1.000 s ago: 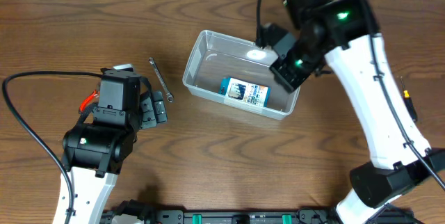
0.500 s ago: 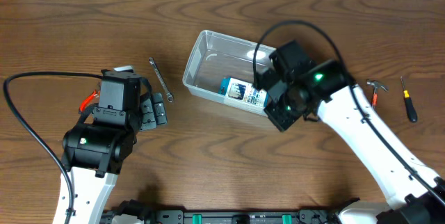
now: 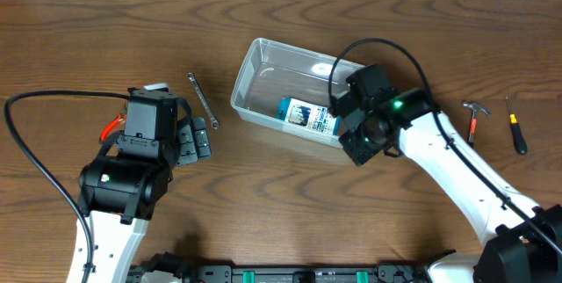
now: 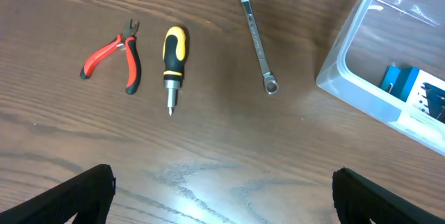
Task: Pack container
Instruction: 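Open the right gripper and nudge the box inside the container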
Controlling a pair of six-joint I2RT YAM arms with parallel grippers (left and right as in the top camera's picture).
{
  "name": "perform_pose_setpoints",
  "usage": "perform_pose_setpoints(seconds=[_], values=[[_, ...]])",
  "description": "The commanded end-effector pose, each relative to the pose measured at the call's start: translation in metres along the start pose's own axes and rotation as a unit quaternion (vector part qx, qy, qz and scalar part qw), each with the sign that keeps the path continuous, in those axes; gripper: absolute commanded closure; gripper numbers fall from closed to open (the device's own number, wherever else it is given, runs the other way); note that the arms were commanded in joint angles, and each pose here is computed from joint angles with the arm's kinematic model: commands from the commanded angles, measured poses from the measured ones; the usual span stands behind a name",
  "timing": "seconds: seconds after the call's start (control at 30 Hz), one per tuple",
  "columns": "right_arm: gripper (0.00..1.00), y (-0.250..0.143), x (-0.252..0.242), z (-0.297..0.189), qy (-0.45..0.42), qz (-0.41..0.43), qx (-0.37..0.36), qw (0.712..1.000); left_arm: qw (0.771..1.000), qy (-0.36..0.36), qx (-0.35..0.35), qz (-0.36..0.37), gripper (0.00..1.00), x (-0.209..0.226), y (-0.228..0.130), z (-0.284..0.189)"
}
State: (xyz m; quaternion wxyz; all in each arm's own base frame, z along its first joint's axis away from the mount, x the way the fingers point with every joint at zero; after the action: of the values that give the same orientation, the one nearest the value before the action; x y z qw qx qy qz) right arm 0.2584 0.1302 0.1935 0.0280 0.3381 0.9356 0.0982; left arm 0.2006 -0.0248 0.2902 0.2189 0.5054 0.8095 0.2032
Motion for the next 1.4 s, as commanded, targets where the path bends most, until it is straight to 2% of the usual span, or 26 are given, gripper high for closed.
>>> perform_pose_setpoints(seconds=[0.0, 0.47, 1.1, 1.37], values=[[0.99, -0.008, -0.01, 0.007, -0.009, 0.025, 0.016, 1.0, 1.0, 0.001, -0.002, 0.004, 0.02, -0.001, 0.001, -0.001], [0.99, -0.005, -0.019, 0.021, -0.009, 0.033, 0.021, 0.999, 1.0, 0.001, -0.002, 0.004, 0.02, -0.001, 0.001, -0.001], [0.99, 0.005, -0.042, 0.021, -0.102, 0.085, -0.009, 0.991, 1.0, 0.001, -0.002, 0.004, 0.02, -0.001, 0.001, -0.001], [0.99, 0.005, -0.05, 0.019, -0.113, 0.096, -0.017, 0.989, 1.0, 0.001, -0.002, 0.004, 0.02, -0.001, 0.001, -0.001]])
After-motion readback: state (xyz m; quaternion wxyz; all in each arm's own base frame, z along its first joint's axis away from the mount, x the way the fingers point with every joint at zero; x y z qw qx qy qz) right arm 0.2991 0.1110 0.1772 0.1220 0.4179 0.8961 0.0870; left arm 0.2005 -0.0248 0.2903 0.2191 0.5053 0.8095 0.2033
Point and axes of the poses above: each gripper's point midway between its finger pads, its own z axis out along the fingers, its own x axis along the line the jaws close on, y = z × x, the point moved 10 cm from there along -z, back along the fingers, and after that the axes turned 15 degrees about -z, right-handed, at the moved point
